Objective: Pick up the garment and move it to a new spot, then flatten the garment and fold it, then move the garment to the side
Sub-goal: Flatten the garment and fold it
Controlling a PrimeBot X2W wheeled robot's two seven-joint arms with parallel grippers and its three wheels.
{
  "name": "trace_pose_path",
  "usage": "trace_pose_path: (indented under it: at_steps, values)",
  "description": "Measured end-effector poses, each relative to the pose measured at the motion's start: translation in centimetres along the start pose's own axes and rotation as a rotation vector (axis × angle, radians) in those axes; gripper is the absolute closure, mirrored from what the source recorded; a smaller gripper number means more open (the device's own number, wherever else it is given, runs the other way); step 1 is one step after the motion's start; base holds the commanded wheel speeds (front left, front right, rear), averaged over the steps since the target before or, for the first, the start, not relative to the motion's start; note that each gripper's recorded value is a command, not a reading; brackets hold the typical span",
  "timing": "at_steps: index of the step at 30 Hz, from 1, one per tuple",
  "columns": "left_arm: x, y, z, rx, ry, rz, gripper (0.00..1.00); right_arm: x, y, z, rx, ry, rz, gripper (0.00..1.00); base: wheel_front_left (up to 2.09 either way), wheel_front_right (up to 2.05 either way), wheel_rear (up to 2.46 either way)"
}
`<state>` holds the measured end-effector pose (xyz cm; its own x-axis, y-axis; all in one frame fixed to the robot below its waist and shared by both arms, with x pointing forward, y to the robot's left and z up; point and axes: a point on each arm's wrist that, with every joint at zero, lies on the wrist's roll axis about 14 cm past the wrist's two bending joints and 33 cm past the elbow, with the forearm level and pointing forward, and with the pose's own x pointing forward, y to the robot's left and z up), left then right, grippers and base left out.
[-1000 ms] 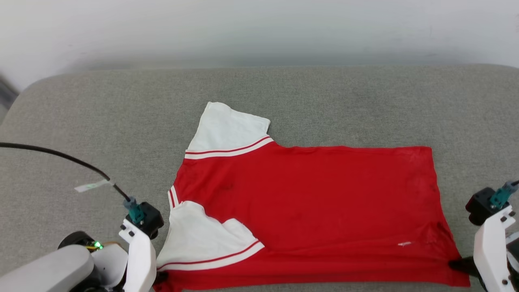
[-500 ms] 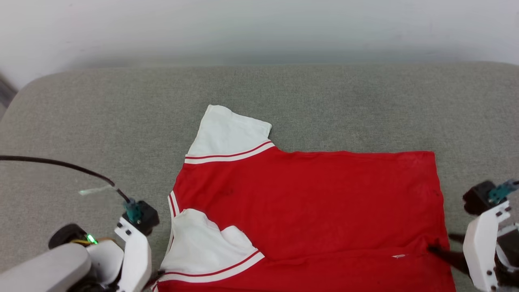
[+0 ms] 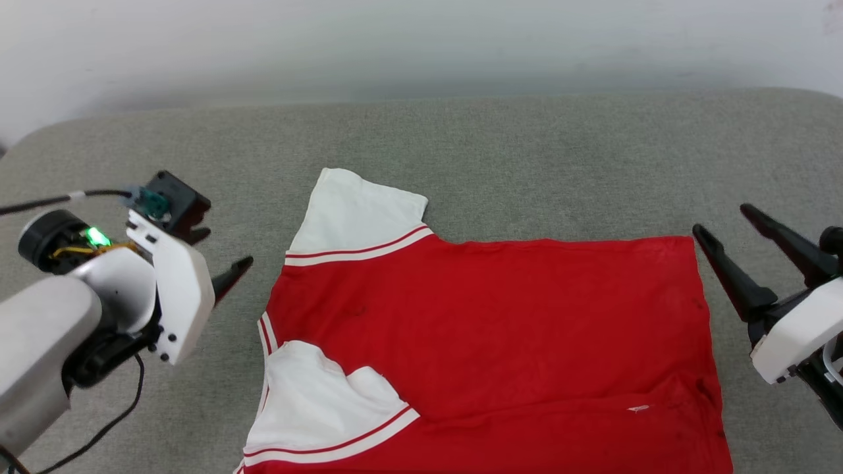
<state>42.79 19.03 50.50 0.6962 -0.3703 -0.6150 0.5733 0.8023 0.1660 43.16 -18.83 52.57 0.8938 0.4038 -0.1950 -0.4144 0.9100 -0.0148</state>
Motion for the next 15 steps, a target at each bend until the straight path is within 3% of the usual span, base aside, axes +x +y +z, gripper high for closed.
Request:
trace_pose_path:
  at_steps: [9,15]
  values:
    - [4.4,3.8,3.8,-0.023,-0.052,0.064,0.0,-0.8,-1.1,2.5,-0.048,-0.291,-0.143,0.0,0.0,0.0,0.0]
    - [8.6,5.4,5.2,-0.114,0.019,0.039,0.0,-0.5,-1.0,1.2,-0.057,-0.317,-0.192,0.0,0.0,0.0,0.0]
